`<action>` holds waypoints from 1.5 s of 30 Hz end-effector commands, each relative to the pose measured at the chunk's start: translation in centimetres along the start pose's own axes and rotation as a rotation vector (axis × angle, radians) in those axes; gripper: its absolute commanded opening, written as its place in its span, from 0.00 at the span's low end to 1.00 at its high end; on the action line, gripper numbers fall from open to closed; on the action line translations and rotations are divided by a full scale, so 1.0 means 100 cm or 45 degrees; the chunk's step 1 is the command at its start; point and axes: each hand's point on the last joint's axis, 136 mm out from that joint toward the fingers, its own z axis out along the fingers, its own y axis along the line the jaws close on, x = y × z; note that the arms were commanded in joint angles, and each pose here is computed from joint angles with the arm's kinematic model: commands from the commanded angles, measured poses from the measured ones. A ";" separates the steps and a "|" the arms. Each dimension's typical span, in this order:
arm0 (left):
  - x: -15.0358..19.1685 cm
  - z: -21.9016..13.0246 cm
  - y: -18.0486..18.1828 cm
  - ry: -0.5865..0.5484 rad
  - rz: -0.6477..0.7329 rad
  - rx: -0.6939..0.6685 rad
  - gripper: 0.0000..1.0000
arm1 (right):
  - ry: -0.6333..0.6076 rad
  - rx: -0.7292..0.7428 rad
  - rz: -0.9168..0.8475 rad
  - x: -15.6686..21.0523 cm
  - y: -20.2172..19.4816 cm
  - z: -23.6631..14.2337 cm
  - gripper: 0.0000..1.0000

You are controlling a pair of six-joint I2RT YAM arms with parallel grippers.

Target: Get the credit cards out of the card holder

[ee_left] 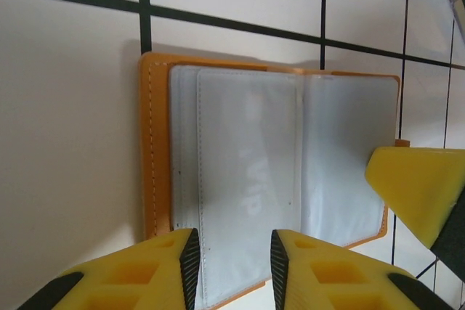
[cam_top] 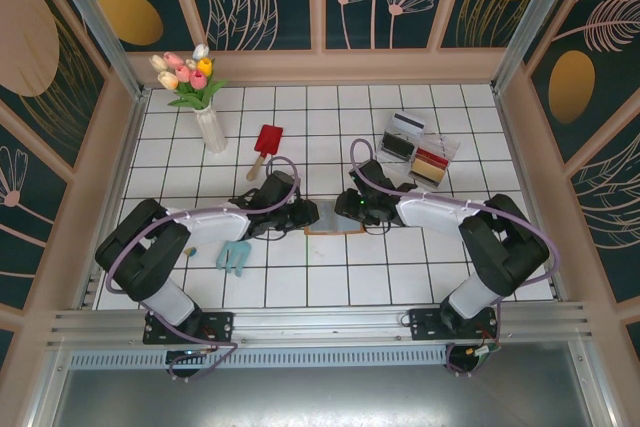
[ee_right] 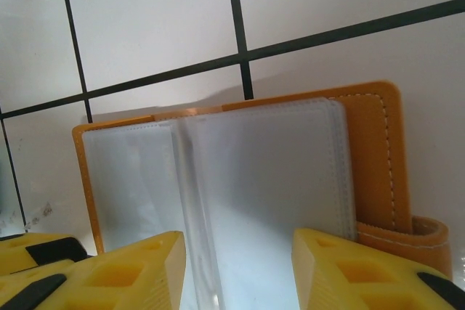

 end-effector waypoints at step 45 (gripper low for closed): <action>0.003 0.025 -0.016 0.119 0.127 0.022 0.35 | 0.101 0.075 -0.019 0.014 -0.013 0.025 0.37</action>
